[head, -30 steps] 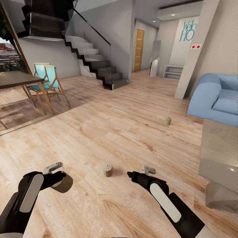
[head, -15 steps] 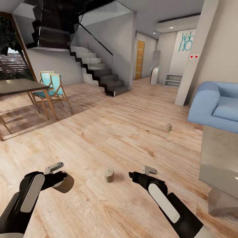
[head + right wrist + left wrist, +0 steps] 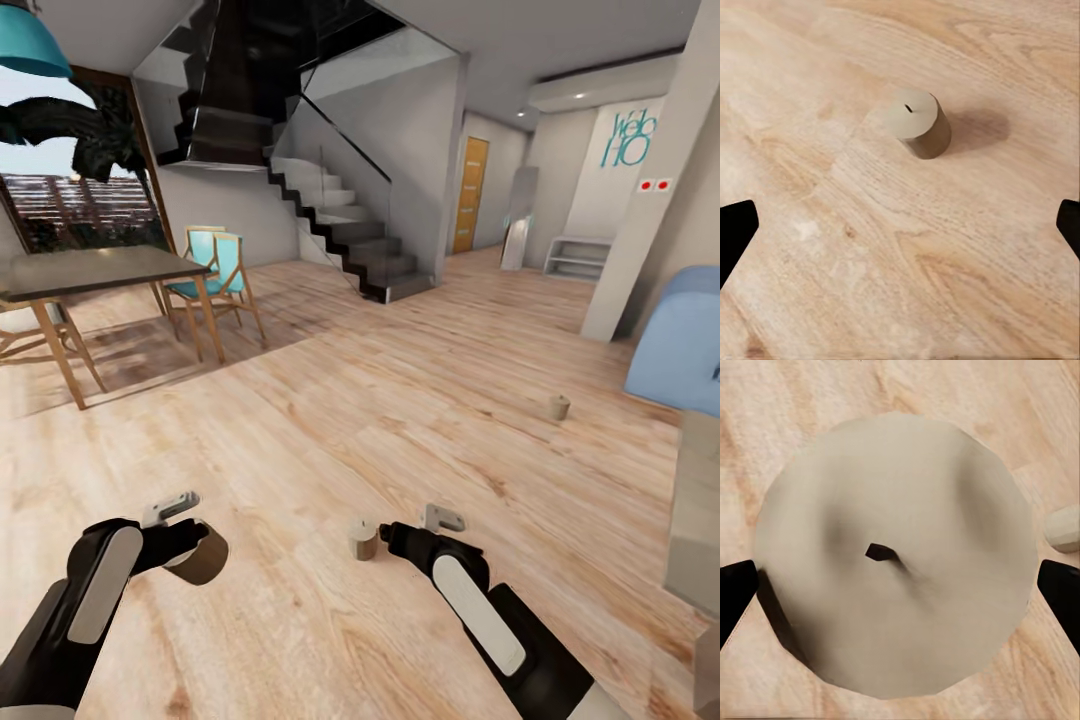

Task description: Place each of the two pumpkins and all three candles from the living room inside a cabinet in the living room (use any cabinet), then make sure every cabinet is closed, and position the cauldron so it is next to a table in the living room.

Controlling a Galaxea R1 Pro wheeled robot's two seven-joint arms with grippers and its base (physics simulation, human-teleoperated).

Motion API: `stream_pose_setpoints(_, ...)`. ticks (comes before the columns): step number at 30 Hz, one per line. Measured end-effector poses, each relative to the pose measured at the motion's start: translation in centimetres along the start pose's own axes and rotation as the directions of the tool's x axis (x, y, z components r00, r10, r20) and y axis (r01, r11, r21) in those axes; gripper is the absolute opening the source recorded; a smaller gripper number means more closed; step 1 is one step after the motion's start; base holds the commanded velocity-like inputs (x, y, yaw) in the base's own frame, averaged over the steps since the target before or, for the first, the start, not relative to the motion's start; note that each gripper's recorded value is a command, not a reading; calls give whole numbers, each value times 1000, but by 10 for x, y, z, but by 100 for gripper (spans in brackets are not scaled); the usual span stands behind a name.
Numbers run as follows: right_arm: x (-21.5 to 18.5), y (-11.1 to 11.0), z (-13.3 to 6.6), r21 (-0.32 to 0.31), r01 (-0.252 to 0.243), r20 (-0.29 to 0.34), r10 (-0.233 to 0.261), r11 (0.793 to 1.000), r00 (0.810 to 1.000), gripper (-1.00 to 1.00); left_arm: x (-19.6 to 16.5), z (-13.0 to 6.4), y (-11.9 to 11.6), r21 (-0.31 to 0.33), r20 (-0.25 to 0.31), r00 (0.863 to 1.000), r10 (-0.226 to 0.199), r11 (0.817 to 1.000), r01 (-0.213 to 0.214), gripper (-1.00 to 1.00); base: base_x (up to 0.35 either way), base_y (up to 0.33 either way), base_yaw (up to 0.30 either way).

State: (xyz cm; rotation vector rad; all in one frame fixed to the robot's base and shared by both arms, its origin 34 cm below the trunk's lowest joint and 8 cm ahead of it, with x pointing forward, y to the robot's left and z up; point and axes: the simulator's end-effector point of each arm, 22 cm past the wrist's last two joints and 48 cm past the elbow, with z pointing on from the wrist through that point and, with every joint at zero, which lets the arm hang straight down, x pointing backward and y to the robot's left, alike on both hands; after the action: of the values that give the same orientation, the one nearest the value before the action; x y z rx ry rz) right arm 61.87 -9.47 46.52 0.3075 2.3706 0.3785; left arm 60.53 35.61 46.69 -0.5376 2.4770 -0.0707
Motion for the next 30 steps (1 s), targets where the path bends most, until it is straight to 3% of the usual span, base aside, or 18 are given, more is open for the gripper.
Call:
stream_pose_setpoints(8,28,6,10,10,16,-54,-15,1000,998,100,1,-1,2,-9,4,1000,10,1000,-10,-100,58,2,204)
stream_pose_setpoints(19,25,15,6,-11,22,-44,-22,1000,999,100,1,-1,3,-10,4,1000,11,1000,-11,-100,295,103,7)
stream_pose_setpoints(25,35,25,5,-25,66,-51,-67,998,996,100,3,-1,4,-12,1,1000,11,1000,-11,-100,332,5,0)
stream_pose_setpoints(30,38,25,5,-24,75,-55,-76,997,996,100,4,-1,3,-9,1,1000,11,1000,-11,-100,335,0,0)
